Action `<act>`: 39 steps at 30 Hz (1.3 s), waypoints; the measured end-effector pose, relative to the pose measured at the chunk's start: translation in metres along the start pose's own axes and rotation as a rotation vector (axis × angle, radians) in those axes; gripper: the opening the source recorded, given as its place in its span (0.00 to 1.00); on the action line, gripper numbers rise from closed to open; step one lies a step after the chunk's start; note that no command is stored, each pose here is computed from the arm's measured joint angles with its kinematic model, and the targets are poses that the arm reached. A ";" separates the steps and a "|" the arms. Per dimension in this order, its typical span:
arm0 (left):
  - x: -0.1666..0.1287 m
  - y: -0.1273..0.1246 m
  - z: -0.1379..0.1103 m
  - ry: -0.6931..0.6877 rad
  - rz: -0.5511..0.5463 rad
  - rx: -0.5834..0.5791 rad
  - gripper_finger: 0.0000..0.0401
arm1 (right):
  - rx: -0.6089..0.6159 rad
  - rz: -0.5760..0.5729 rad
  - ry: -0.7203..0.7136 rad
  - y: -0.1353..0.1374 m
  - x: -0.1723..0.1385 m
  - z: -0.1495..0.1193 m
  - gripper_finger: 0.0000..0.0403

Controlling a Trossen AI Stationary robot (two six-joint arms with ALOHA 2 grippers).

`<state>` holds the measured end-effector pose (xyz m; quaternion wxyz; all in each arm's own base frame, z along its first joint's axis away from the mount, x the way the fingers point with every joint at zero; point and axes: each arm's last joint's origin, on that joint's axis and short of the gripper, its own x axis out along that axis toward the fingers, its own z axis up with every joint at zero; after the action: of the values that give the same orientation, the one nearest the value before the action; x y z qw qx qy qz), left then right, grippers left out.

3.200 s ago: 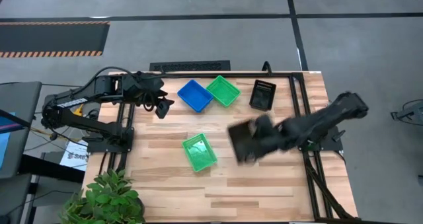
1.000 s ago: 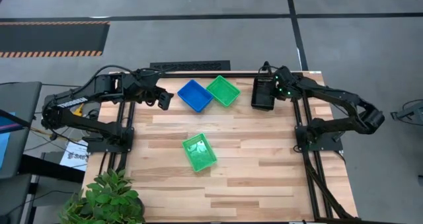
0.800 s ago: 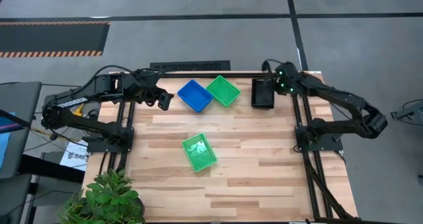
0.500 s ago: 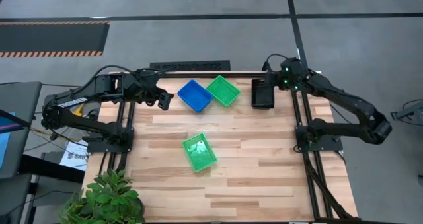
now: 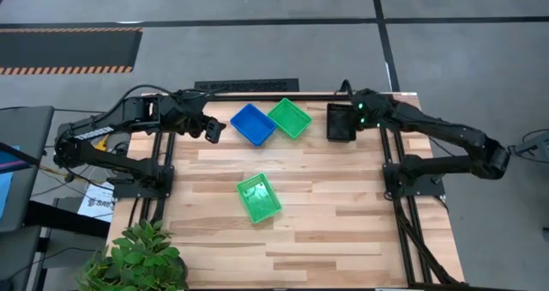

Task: Stack baskets by color
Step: Stack the bottom green bin on the green bins

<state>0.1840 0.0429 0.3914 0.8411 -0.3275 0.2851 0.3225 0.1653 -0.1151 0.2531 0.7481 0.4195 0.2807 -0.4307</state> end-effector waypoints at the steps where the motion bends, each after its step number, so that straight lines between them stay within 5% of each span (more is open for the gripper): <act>1: 0.000 0.000 0.000 0.006 -0.006 -0.002 0.56 | -0.019 0.020 0.015 0.006 -0.001 -0.005 0.49; 17: 0.000 0.001 -0.004 0.080 -0.037 0.067 0.56 | -0.127 0.340 0.069 0.105 0.011 -0.103 0.47; 31: -0.001 0.002 -0.006 0.107 -0.034 0.111 0.56 | -0.326 0.152 0.183 0.158 0.048 -0.126 0.47; 39: -0.001 0.002 -0.007 0.107 -0.035 0.112 0.56 | -0.479 0.132 0.192 0.199 0.060 -0.122 0.60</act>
<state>0.1805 0.0389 0.3872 0.8471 -0.3015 0.3418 0.2733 0.3620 0.0219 0.2230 0.8225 0.2869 0.4162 -0.2605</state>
